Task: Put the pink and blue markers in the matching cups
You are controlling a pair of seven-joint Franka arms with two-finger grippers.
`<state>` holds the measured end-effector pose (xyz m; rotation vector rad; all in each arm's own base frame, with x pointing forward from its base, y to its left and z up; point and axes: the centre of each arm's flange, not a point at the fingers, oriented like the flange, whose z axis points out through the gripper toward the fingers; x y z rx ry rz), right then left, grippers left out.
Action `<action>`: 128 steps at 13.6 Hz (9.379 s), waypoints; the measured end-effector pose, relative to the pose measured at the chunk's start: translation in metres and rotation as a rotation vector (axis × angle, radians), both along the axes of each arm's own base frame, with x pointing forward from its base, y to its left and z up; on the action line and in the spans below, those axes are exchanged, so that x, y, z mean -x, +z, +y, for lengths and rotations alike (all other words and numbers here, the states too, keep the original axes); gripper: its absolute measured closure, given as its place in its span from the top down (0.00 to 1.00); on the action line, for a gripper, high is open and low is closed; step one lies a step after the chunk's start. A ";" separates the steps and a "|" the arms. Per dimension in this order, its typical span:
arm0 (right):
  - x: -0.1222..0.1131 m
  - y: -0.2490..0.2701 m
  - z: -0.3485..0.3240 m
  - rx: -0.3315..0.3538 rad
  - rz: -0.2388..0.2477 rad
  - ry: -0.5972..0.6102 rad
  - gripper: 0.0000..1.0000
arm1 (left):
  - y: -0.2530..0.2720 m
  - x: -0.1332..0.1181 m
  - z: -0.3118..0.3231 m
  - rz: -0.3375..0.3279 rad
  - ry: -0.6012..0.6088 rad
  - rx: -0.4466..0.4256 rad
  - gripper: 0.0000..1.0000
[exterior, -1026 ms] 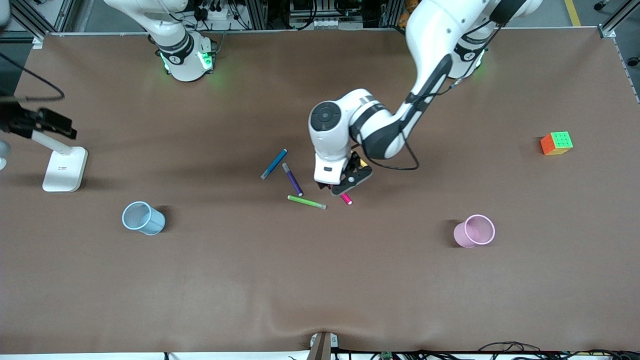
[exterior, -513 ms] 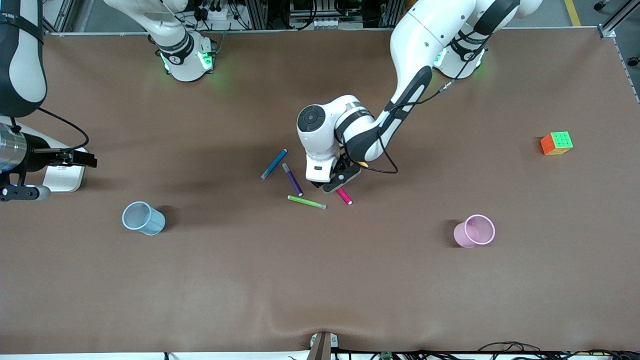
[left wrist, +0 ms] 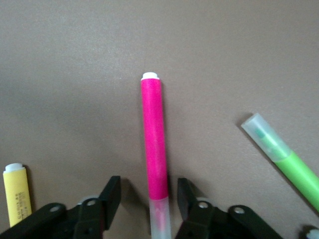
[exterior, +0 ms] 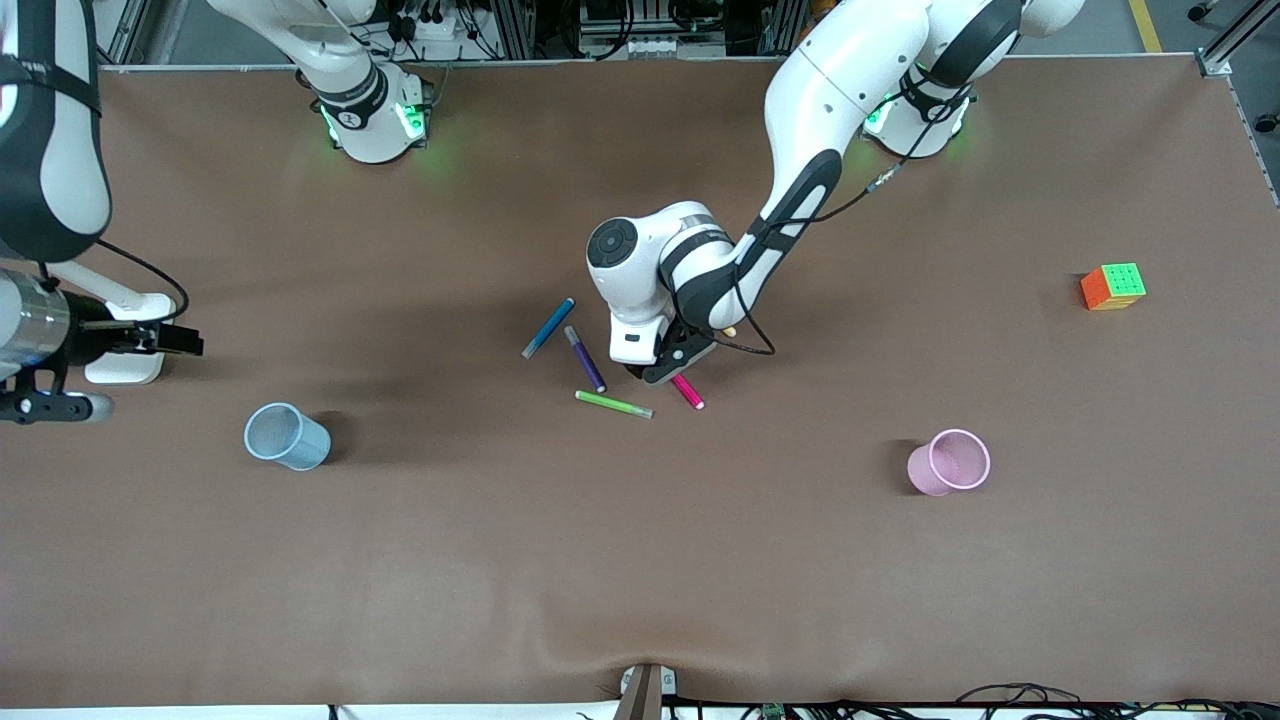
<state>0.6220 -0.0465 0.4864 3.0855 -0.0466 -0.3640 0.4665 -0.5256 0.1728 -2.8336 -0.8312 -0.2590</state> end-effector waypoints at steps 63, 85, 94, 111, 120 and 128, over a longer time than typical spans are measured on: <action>0.082 -0.223 0.341 -0.041 -0.180 -0.701 0.17 | 0.134 -0.220 0.539 0.383 0.121 0.752 0.96; -0.059 -0.118 0.019 0.148 -0.524 -0.141 0.17 | 0.456 -0.107 0.513 0.205 -0.377 0.242 1.00; -0.042 -0.177 0.017 0.134 -0.596 -0.120 0.17 | 0.456 -0.057 0.488 0.207 -0.468 0.197 1.00; -0.049 -0.161 0.021 0.139 -0.548 -0.126 1.00 | 0.462 -0.046 0.487 0.235 -0.512 0.153 1.00; -0.075 -0.066 0.048 0.025 -0.355 -0.233 1.00 | 0.466 -0.045 0.493 0.231 -0.526 0.152 1.00; -0.065 0.018 0.046 0.020 -0.212 -0.243 1.00 | 0.472 -0.042 0.486 0.220 -0.540 0.147 1.00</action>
